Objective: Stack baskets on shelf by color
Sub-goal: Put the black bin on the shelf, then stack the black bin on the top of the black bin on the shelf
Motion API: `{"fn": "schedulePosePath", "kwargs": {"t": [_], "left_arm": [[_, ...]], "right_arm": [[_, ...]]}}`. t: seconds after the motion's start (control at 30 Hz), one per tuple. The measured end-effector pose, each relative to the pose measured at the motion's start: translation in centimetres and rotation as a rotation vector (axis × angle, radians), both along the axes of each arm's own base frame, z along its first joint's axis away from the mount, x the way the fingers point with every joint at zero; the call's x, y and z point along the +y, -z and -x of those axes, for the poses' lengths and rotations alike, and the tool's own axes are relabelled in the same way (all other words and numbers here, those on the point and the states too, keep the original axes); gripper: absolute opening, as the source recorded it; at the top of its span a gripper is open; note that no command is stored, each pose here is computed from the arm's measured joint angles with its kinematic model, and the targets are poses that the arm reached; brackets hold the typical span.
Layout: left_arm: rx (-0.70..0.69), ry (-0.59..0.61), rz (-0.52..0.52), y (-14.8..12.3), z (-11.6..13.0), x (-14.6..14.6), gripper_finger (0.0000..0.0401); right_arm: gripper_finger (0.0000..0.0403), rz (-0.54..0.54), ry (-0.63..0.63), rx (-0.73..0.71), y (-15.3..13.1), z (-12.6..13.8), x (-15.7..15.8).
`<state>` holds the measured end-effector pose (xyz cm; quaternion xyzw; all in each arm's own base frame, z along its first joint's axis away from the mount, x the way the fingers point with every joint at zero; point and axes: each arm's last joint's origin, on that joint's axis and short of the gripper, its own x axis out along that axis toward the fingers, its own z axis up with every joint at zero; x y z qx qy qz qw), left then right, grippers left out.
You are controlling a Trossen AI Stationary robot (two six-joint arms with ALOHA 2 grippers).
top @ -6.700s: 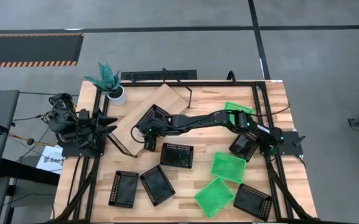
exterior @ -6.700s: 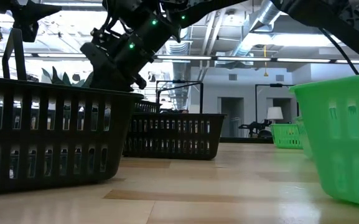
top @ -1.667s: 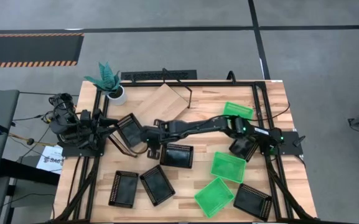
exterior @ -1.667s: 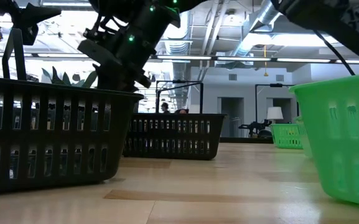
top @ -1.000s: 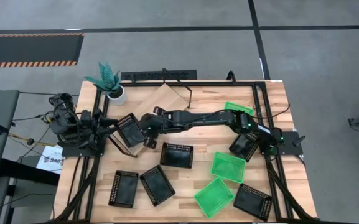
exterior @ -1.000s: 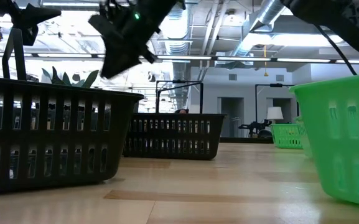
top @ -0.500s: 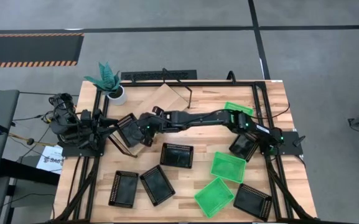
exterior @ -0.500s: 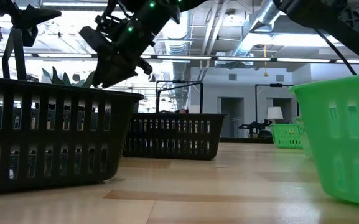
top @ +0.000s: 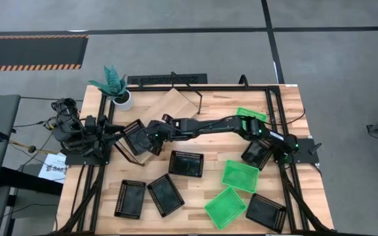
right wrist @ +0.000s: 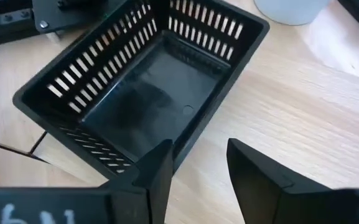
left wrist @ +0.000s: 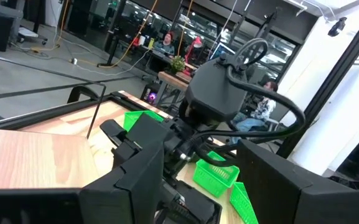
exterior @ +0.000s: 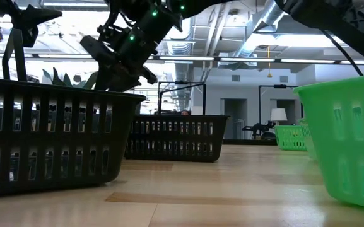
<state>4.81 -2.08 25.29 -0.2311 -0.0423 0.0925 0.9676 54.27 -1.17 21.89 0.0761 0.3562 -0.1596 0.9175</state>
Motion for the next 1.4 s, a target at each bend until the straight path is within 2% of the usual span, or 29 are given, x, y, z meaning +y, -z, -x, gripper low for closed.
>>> {"fn": "schedulePosePath", "kwargs": {"t": [0.77, 1.07, 1.23, 1.33, 1.4], "left_arm": [[0.000, -0.001, 0.000, 0.0, 0.0, 0.0, 0.0194], [0.000, -0.001, 0.000, 0.0, 0.0, 0.0, 0.0194], [0.000, -0.001, 0.000, 0.0, 0.0, 0.0, 0.0194], [0.000, -0.001, 0.000, 0.0, 0.0, 0.0, 0.0194], [0.000, -0.001, 0.000, 0.0, 0.0, 0.0, 0.0194]], "right_arm": [[0.0162, 0.005, -0.005, 0.065, 0.4, 0.4, -0.3], [0.0154, 0.085, -0.101, 0.031, -1.6, 0.2, 1.0], [0.0146, 0.169, -0.202, -0.068, -2.6, -0.5, 3.1], [0.0142, 0.188, -0.241, -0.116, -2.3, -1.0, 4.6], [0.0140, 0.186, -0.255, -0.091, -1.6, -1.0, 5.0]]}}
